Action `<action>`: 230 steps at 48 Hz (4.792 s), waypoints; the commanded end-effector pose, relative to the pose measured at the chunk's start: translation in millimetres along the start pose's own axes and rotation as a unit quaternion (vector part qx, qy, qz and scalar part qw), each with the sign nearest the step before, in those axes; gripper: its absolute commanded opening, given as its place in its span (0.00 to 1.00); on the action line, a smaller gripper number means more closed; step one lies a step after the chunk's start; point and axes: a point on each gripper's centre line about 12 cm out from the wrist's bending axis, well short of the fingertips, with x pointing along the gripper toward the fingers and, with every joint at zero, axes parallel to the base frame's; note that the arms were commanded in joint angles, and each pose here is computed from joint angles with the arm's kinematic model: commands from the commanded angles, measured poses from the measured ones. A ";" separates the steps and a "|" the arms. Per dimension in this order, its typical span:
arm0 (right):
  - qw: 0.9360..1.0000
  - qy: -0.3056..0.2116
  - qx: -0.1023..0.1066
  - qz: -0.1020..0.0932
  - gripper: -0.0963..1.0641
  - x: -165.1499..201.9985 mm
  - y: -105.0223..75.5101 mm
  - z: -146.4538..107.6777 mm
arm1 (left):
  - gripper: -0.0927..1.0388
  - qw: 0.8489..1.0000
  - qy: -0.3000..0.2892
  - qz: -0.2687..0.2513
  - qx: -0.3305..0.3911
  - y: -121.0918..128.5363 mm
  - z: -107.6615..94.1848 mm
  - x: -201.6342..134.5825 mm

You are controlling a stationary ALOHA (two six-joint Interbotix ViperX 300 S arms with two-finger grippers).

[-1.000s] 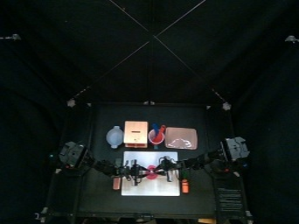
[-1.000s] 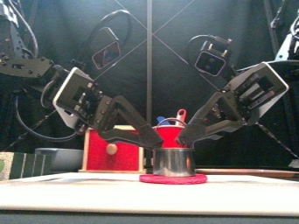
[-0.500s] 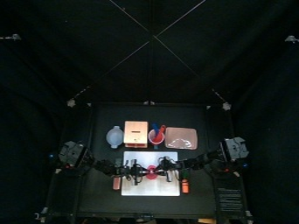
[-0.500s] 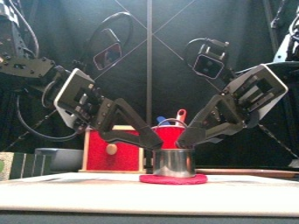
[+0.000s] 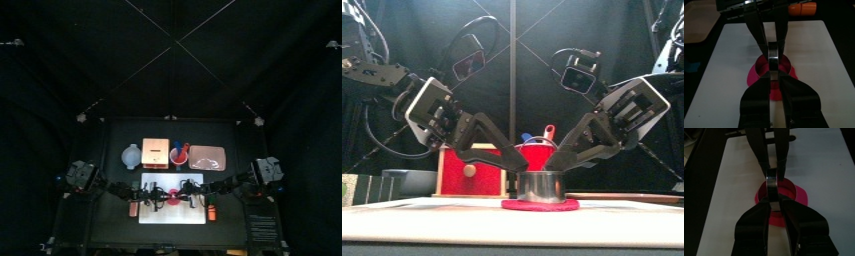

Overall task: Get the cutter from the drawer then cut the dough then place the extra dough in the bowl
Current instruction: Cut the dough

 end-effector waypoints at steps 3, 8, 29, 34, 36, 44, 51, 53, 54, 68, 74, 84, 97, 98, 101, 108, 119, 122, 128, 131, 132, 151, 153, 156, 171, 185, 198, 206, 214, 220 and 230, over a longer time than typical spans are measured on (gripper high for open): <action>1.000 0.020 0.004 -0.006 0.59 1.6 -2.8 -9.5 | 0.46 0.999 0.030 -0.009 0.006 -4.6 -11.7 2.1; 1.000 0.024 0.006 -0.007 0.59 3.2 -3.9 -11.8 | 0.46 0.999 0.036 -0.009 0.006 -4.7 -15.0 4.3; 0.999 0.036 0.009 -0.009 0.59 7.8 -5.2 -19.7 | 0.46 0.997 0.069 -0.015 0.006 -6.7 -27.4 7.3; 0.999 0.037 0.009 -0.009 0.59 8.0 -5.3 -20.1 | 0.46 0.997 0.074 -0.014 0.004 -6.5 -29.7 7.7; 0.999 0.039 0.010 -0.010 0.59 8.6 -5.6 -21.6 | 0.46 0.997 0.077 -0.014 0.003 -6.8 -31.3 7.8; 0.999 0.044 0.012 -0.012 0.59 10.0 -6.4 -25.0 | 0.46 0.996 0.087 -0.011 -0.002 -6.2 -35.3 9.6; 0.999 0.050 0.012 -0.013 0.59 11.2 -6.9 -28.1 | 0.46 0.995 0.097 -0.012 -0.001 -6.8 -39.3 10.8; 0.999 0.049 0.012 -0.013 0.59 11.2 -6.9 -27.9 | 0.46 0.995 0.099 -0.013 -0.001 -7.0 -40.3 11.3; 0.999 0.049 0.012 -0.013 0.59 11.2 -6.9 -27.9 | 0.46 0.995 0.099 -0.012 -0.002 -7.2 -40.0 11.6; 0.998 0.052 0.013 -0.014 0.59 12.9 -7.4 -29.7 | 0.46 0.993 0.115 -0.015 -0.001 -8.4 -46.6 14.0; 0.998 0.053 0.015 -0.016 0.59 14.0 -7.7 -30.2 | 0.46 0.992 0.128 -0.013 -0.005 -7.9 -51.6 13.2; 0.998 0.056 0.015 -0.015 0.59 16.7 -7.1 -31.9 | 0.46 0.989 0.144 -0.015 -0.008 -8.3 -56.5 12.7; 0.998 0.057 0.016 -0.016 0.59 16.8 -7.7 -32.5 | 0.46 0.988 0.152 -0.017 -0.009 -9.2 -58.1 12.8; 0.998 0.056 0.015 -0.015 0.59 17.1 -7.0 -31.9 | 0.46 0.988 0.151 -0.018 -0.009 -9.8 -57.5 12.6; 0.998 0.054 0.015 -0.015 0.59 16.5 -6.8 -30.5 | 0.46 0.989 0.149 -0.018 -0.009 -9.4 -56.1 12.5; 0.999 0.042 0.015 -0.011 0.59 16.0 -3.8 -22.1 | 0.46 0.990 0.142 -0.019 -0.009 -9.6 -51.1 11.6; 1.000 0.029 0.006 -0.004 0.60 13.8 4.4 3.9 | 0.48 0.992 0.125 -0.020 -0.010 -9.1 -40.3 7.6; 1.000 0.026 0.004 -0.001 0.61 12.3 7.1 10.7 | 0.48 0.993 0.117 -0.020 -0.010 -8.4 -35.4 6.0; 1.000 0.017 0.003 0.004 0.64 10.2 13.1 23.5 | 0.48 0.994 0.103 -0.018 -0.006 -4.2 -25.6 2.0; 1.000 0.013 0.001 0.007 0.65 9.4 16.5 29.3 | 0.48 0.995 0.098 -0.017 -0.003 -1.7 -20.7 -0.1; 1.000 0.012 0.000 0.008 0.66 8.7 17.3 30.7 | 0.48 0.995 0.096 -0.016 -0.002 -0.5 -19.5 -0.7; 0.999 -0.023 -0.021 0.020 0.68 2.5 24.9 62.7 | 0.48 0.998 0.048 -0.013 0.030 9.6 17.9 -7.2; 0.999 -0.024 -0.021 0.021 0.68 2.7 25.2 63.8 | 0.48 0.998 0.043 -0.013 0.033 10.5 21.9 -7.6; 0.999 -0.022 -0.025 0.021 0.68 2.6 25.5 64.5 | 0.48 0.998 0.034 -0.012 0.042 11.7 28.3 -8.1; 0.999 -0.014 -0.030 0.019 0.68 2.0 24.8 66.6 | 0.48 0.998 0.007 -0.010 0.065 17.3 48.4 -4.6; 0.999 -0.014 -0.027 0.016 0.68 2.1 23.0 67.4 | 0.61 0.998 0.014 -0.009 0.065 18.5 43.3 -5.3; 0.999 -0.022 -0.026 0.012 0.69 3.0 18.8 73.9 | 0.69 0.998 0.016 -0.009 0.064 18.8 41.5 -5.4; 1.000 -0.016 -0.024 0.006 0.72 3.2 13.8 73.5 | 0.69 0.998 0.015 -0.008 0.065 19.5 41.9 -5.3; 1.000 -0.008 -0.019 -0.002 0.79 2.7 8.0 72.1 | 0.69 0.998 0.000 0.001 0.066 23.6 47.0 -5.0; 1.000 -0.003 -0.015 -0.009 0.82 2.0 3.0 72.5 | 0.69 0.998 -0.008 0.004 0.067 24.1 49.7 -5.6; 1.000 0.003 -0.010 -0.021 0.82 -0.9 -6.4 74.1 | 0.69 0.998 -0.017 0.008 0.067 25.2 51.3 -6.3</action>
